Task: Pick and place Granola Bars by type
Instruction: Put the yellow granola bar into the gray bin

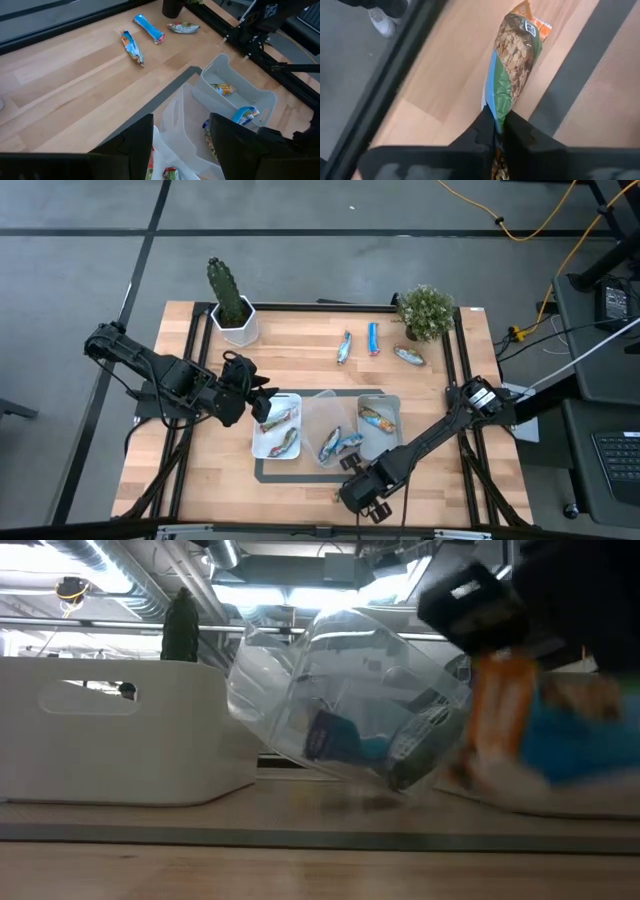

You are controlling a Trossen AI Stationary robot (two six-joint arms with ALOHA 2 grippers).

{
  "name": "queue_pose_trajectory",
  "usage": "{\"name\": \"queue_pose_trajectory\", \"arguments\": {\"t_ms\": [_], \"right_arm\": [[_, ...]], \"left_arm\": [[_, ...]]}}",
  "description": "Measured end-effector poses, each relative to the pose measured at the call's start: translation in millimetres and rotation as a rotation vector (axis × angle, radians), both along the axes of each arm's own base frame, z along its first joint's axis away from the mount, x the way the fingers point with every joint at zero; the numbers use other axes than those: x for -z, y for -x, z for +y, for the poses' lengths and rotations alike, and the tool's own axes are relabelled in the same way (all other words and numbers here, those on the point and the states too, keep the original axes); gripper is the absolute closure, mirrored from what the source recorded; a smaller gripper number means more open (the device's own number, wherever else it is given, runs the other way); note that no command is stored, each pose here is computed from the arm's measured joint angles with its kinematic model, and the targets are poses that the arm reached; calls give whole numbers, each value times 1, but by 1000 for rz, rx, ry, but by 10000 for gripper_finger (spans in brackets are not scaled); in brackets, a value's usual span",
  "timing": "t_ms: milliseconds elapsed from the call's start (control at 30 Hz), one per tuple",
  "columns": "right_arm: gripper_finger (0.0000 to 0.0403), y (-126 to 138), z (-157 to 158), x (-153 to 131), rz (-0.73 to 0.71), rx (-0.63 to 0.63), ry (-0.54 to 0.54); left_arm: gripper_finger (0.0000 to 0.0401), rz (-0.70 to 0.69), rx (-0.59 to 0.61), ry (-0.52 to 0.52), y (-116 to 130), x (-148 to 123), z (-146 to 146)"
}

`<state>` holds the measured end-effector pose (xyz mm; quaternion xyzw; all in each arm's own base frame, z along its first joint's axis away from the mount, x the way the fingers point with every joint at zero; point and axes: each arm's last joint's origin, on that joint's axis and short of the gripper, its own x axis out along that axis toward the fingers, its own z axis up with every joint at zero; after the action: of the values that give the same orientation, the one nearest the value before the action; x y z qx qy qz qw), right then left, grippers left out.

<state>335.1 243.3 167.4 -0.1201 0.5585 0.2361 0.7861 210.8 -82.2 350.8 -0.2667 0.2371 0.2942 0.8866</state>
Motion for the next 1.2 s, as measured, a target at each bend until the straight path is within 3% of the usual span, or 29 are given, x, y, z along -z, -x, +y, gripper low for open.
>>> {"name": "queue_pose_trajectory", "arguments": {"t_ms": [333,567,733,867,967,1200], "right_arm": [[376,-7,-1,-53,-55,-14,200],[387,-5,-9,-131,-121,56,343],[386,14,-27,-198,-193,225,413],[367,36,-37,-244,-392,364,295],[375,62,-53,-273,-474,502,166],[384,114,-93,-305,-572,757,126]], "left_arm": [[217,0,0,0,0,0,0],[217,9,16,18,0,0,-1],[217,19,31,6,0,0,-1],[217,36,48,-23,0,1,0],[217,54,58,-51,1,1,0],[217,72,83,-89,1,1,1]]}}
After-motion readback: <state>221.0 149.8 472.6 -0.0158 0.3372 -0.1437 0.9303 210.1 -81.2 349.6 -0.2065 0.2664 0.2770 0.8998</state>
